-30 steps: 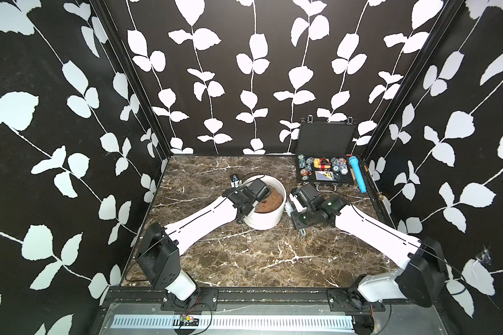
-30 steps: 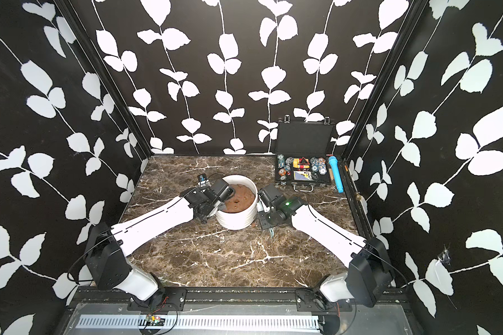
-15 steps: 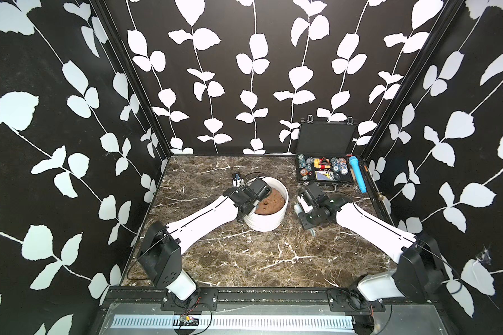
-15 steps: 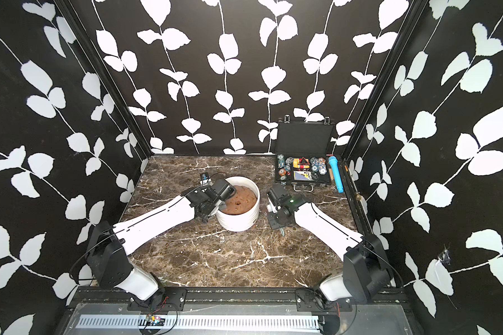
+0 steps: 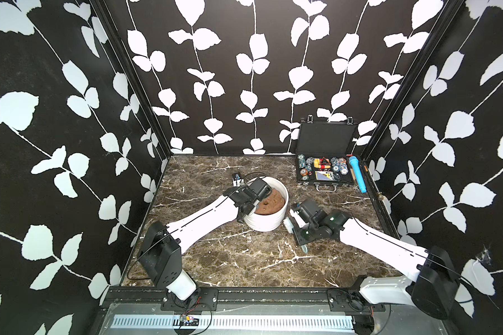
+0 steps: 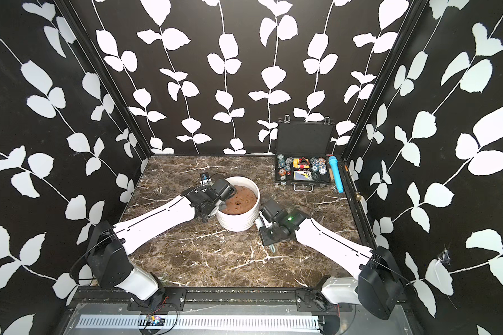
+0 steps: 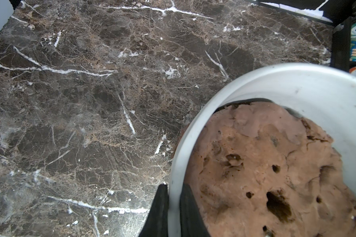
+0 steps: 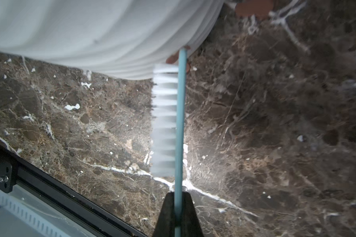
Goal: Scrub the dried mud off the ceramic pot
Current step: Brush off the soil from the pot, then rotate the pot at the center of the board.
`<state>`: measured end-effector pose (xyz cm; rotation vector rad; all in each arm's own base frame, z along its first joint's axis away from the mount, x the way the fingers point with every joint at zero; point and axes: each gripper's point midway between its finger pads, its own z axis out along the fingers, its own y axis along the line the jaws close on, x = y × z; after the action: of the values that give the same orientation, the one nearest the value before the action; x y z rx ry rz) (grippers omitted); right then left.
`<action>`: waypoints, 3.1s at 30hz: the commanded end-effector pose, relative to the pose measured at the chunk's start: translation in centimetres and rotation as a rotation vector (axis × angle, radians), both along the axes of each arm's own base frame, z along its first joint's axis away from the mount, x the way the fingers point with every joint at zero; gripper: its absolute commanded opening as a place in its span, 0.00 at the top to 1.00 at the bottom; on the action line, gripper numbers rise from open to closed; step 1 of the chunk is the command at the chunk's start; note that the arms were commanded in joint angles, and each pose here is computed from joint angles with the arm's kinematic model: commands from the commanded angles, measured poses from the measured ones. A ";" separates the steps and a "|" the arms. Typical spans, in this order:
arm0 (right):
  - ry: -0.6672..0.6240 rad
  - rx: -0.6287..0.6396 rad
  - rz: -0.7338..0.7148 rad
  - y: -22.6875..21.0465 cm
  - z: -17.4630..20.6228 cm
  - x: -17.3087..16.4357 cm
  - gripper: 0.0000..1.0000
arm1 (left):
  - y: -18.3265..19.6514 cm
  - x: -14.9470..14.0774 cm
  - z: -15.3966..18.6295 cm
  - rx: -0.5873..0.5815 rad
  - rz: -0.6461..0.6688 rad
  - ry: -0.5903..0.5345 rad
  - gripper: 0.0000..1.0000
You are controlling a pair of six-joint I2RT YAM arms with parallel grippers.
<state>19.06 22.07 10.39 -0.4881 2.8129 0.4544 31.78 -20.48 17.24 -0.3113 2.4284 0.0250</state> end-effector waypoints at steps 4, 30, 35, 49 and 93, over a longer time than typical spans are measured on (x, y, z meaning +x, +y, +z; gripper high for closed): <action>0.000 0.116 -0.106 2.7 0.1 1.0 1.00 | 0.3 -1.9 -2.7 0.045 -0.036 0.135 1.00; -0.021 0.009 -0.142 1.0 -3.5 7.3 1.00 | 0.8 -2.1 -3.4 0.059 -0.048 0.132 1.00; -0.036 -0.126 -0.127 -1.9 -3.2 6.6 1.00 | 0.8 -2.0 -3.4 0.058 -0.048 0.130 1.00; -0.101 -0.178 0.007 -2.5 -0.5 6.8 1.00 | 1.5 0.1 -3.2 0.107 -0.109 0.098 1.00; -0.182 -0.079 0.003 -0.9 3.5 8.2 1.00 | 4.8 10.4 5.1 0.354 -0.724 0.004 0.31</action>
<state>26.72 20.93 12.22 -0.5494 2.7051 0.2524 43.12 -16.76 17.42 0.8277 2.4121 0.1281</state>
